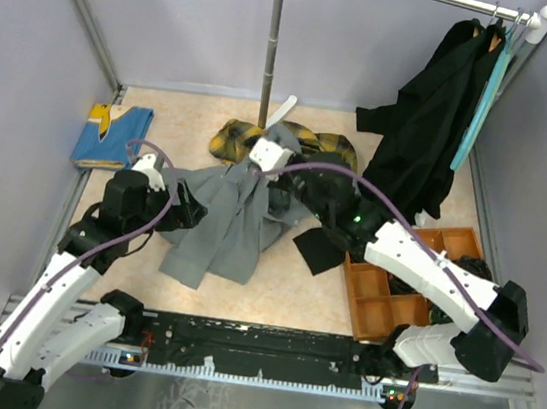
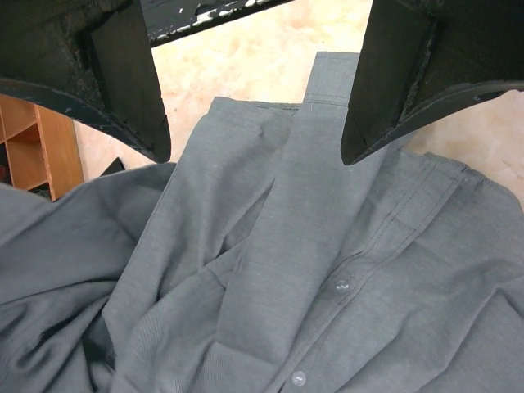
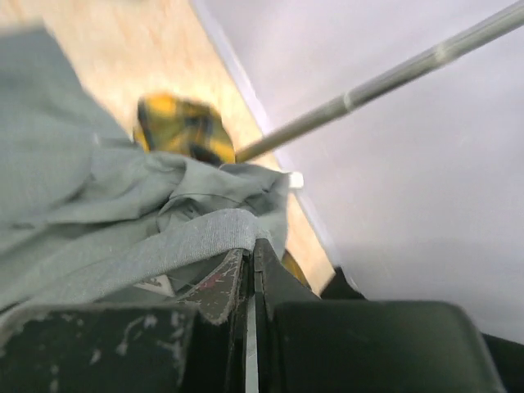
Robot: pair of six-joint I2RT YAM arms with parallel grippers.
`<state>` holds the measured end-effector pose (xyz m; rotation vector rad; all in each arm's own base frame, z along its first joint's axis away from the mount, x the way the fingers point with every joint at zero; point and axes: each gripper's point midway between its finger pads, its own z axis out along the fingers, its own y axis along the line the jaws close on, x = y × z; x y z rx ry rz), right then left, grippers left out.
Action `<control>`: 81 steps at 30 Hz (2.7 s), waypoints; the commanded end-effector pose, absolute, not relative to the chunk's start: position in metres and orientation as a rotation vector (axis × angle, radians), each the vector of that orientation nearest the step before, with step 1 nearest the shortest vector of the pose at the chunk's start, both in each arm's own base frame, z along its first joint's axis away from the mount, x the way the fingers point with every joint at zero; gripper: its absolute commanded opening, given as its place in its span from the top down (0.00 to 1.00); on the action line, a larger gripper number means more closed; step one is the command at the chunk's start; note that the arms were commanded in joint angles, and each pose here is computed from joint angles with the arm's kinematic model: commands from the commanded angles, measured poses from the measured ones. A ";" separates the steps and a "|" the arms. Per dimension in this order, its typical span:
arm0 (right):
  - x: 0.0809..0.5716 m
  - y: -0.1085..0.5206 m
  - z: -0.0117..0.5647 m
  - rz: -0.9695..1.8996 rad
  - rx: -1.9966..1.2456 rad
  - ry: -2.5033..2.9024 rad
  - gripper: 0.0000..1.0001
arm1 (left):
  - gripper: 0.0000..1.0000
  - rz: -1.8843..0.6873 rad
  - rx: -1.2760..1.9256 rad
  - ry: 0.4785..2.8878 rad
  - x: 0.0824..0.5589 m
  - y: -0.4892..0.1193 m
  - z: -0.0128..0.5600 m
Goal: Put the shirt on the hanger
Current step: Adjust the shirt at the center of the board.
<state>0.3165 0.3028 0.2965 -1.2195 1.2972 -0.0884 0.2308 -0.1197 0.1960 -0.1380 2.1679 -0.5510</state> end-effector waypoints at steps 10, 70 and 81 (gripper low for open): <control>0.262 0.331 0.561 0.570 -0.730 1.158 1.00 | 0.05 -0.586 -0.088 1.903 0.223 -0.110 0.273; 0.318 0.272 0.583 0.397 -0.377 1.327 1.00 | 1.00 -0.794 0.079 1.837 0.279 -0.209 0.286; 0.261 0.253 0.625 0.465 -0.493 1.216 1.00 | 1.00 -0.401 0.049 1.675 0.283 -0.137 0.450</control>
